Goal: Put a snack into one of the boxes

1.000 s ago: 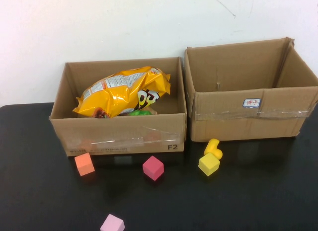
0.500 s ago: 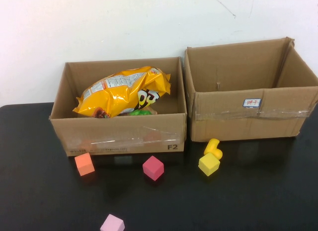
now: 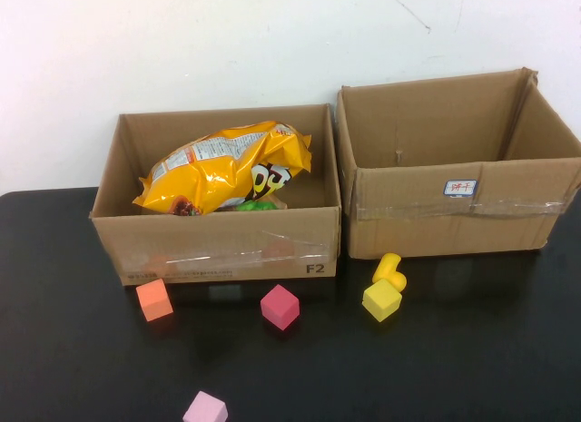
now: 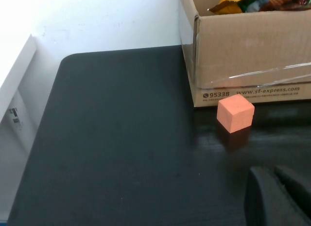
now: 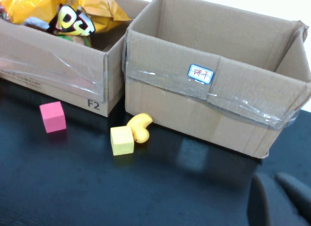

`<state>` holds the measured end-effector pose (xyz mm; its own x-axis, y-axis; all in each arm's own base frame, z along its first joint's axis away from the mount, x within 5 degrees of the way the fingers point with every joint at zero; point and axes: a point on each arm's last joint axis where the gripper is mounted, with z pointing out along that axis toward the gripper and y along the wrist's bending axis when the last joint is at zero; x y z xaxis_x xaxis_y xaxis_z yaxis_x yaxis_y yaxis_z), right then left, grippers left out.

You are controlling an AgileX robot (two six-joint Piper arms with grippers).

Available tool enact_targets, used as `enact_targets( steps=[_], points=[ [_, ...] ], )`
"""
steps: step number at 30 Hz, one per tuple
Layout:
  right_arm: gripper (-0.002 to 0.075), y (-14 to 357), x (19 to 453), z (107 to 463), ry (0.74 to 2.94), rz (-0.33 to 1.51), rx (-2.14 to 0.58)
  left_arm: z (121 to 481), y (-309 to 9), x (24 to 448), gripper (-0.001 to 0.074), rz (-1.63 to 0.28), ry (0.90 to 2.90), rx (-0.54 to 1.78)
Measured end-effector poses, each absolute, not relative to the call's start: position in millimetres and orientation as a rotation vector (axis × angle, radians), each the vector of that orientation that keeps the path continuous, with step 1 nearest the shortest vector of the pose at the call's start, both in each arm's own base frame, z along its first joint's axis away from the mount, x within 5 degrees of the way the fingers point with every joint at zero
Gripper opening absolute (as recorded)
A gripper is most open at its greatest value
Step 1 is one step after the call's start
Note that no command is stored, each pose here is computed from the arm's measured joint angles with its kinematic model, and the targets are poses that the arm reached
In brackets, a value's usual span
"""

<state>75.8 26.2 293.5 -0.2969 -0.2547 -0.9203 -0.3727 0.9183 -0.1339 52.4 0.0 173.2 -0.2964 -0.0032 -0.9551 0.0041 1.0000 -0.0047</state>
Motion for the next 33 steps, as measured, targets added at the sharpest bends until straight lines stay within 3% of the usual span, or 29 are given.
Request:
enact_targets(
  steps=[20, 33],
  points=[
    [0.0001, 21, 67, 287, 1.867, 0.11, -0.429, 173, 0, 52, -0.0001, -0.007, 1.872, -0.003],
    [0.0, -1, 52, 206, 1.872, -0.109, -0.123, 173, 0, 52, -0.0001, -0.004, 1.872, 0.001]
  ],
)
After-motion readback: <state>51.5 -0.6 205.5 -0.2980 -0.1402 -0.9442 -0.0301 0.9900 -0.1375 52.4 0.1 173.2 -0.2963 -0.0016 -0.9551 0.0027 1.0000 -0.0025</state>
